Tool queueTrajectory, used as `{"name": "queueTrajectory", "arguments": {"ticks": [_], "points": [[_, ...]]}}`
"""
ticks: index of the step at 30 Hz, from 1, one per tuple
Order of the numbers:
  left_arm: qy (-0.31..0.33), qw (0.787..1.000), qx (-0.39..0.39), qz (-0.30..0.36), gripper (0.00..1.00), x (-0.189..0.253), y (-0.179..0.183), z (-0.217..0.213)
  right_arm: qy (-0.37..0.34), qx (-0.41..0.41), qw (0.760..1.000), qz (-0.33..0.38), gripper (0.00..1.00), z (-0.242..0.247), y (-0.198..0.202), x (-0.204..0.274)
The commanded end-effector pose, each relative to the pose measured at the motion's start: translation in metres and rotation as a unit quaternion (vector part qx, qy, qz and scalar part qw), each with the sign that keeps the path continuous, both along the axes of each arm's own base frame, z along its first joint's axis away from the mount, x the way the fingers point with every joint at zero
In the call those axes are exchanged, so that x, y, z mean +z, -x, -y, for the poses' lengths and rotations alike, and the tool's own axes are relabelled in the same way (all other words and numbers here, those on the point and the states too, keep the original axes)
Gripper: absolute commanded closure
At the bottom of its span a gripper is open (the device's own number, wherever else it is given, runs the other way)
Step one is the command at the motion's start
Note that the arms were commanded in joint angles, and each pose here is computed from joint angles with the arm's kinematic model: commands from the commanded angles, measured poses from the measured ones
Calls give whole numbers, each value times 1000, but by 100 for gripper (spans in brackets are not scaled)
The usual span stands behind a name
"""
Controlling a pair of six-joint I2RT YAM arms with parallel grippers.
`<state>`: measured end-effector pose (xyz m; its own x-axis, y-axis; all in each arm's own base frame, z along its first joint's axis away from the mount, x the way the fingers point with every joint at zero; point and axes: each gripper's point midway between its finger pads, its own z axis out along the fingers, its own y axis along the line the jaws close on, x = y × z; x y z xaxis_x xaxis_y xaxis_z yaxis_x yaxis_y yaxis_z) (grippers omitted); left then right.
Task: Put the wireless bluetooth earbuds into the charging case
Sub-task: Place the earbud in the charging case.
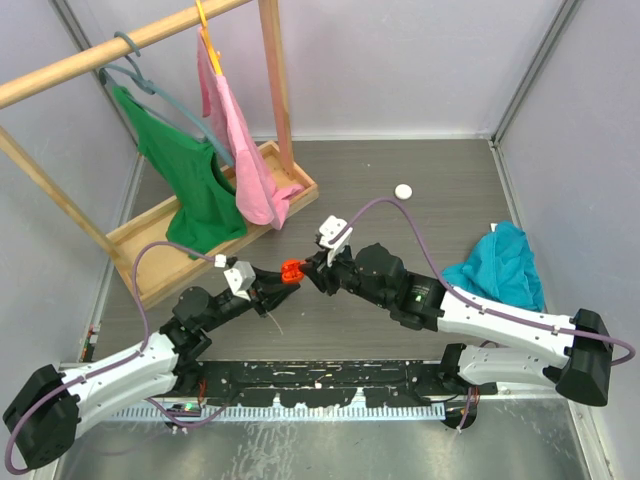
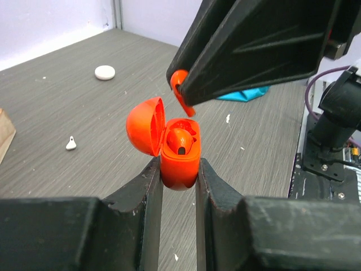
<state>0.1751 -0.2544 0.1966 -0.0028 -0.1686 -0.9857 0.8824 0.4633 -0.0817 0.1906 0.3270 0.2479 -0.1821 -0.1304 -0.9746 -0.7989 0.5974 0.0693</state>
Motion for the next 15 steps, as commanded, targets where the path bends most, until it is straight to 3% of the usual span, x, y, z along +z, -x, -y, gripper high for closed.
{"name": "queueTrajectory", "arguments": {"ticks": [1, 15], "points": [[64, 997, -11, 51, 100, 53, 5, 0, -73, 25, 996, 49, 81, -10, 6, 42], [60, 997, -6, 43, 100, 50, 3, -1, -101, 32, 992, 66, 81, -11, 12, 52]]}}
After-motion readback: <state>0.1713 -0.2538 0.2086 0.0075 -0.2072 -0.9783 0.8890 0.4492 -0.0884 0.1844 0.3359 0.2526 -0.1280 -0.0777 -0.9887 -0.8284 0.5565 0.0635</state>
